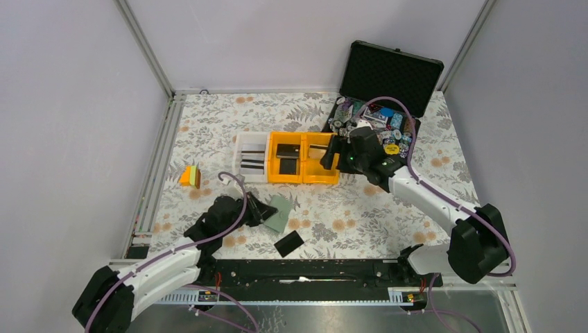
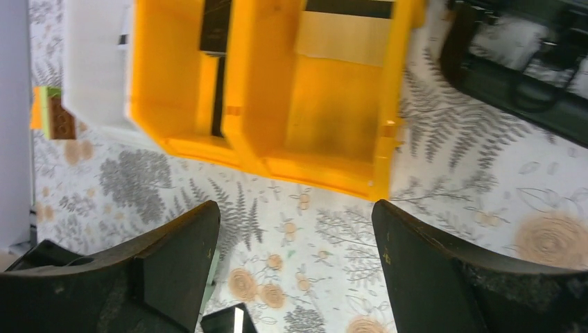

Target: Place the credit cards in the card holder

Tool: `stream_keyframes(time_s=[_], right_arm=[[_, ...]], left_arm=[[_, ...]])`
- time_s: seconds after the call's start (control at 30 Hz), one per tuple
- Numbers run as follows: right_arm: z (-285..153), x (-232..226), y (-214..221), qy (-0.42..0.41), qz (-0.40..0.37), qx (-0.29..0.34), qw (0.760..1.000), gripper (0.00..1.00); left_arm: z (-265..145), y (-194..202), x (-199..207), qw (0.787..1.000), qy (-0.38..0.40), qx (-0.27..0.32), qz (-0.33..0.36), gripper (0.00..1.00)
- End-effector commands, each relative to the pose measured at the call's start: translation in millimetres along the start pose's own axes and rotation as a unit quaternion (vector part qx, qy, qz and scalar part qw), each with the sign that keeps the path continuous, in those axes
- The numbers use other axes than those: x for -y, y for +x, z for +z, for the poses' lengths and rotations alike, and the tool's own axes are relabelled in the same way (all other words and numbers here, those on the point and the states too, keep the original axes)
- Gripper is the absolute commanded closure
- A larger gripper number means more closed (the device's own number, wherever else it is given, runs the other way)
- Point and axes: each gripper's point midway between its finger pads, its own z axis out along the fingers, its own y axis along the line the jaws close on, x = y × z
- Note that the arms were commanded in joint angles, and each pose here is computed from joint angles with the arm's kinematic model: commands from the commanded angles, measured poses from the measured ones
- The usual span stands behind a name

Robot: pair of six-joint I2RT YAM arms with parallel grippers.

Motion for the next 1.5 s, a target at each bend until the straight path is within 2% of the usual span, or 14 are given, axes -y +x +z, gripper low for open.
stream_keyframes(time_s=[0.0, 0.17, 0.4, 0.47, 0.7, 0.83, 0.93, 0.97, 1.1, 1.13, 1.17, 1.3, 1.37, 1.47], right_arm=[[-12, 17, -16, -0.001, -0.002, 0.025, 1.000, 0.12], [-15, 29, -13, 0.002, 0.008, 0.027, 1.000, 0.12], [-14, 38, -9, 0.008, 0.013, 0.023, 1.000, 0.12], [-16, 38, -10, 0.007, 0.012, 0.027, 1.000, 0.12], [-19, 36, -10, -0.003, 0.019, 0.032, 0.999, 0.12], [-19, 37, -8, -0.003, 0.020, 0.030, 0.999, 0.13], [-20, 42, -8, 0.005, 0.013, 0.036, 0.999, 0.12], [-21, 43, -8, 0.007, 0.011, 0.038, 0.999, 0.12], [-25, 46, -10, 0.011, 0.003, 0.047, 0.999, 0.11], [-25, 48, -10, 0.014, 0.000, 0.047, 0.999, 0.06], [-25, 48, -12, 0.015, -0.005, 0.051, 0.999, 0.01], [-31, 52, -20, 0.024, -0.028, 0.068, 0.997, 0.00], [-35, 61, -26, 0.050, -0.027, 0.087, 0.995, 0.00], [-47, 76, -35, 0.090, -0.033, 0.120, 0.988, 0.01]], left_arm=[[-5, 10, 55, 0.990, 0.133, -0.044, 0.024, 0.95], [-10, 33, 54, 0.984, 0.146, -0.096, 0.040, 0.96], [-13, 51, 47, 0.978, 0.148, -0.140, 0.045, 0.92], [-11, 48, 45, 0.980, 0.140, -0.133, 0.051, 0.92], [6, 6, 54, 0.989, 0.119, -0.054, 0.068, 0.90], [16, 2, 50, 0.989, 0.125, -0.053, 0.052, 0.87], [23, 2, 41, 0.992, 0.099, -0.056, 0.060, 0.72], [24, -1, 38, 0.993, 0.088, -0.052, 0.065, 0.61], [25, -17, 24, 0.996, 0.042, -0.024, 0.076, 0.08], [24, -23, 20, 0.997, 0.029, -0.012, 0.074, 0.02], [22, -30, 15, 0.997, 0.016, -0.002, 0.071, 0.01], [3, -74, -1, 0.994, -0.063, 0.066, 0.066, 0.01], [-18, -97, -22, 0.983, -0.144, 0.097, 0.057, 0.01], [-54, -138, -27, 0.964, -0.210, 0.153, 0.056, 0.01]])
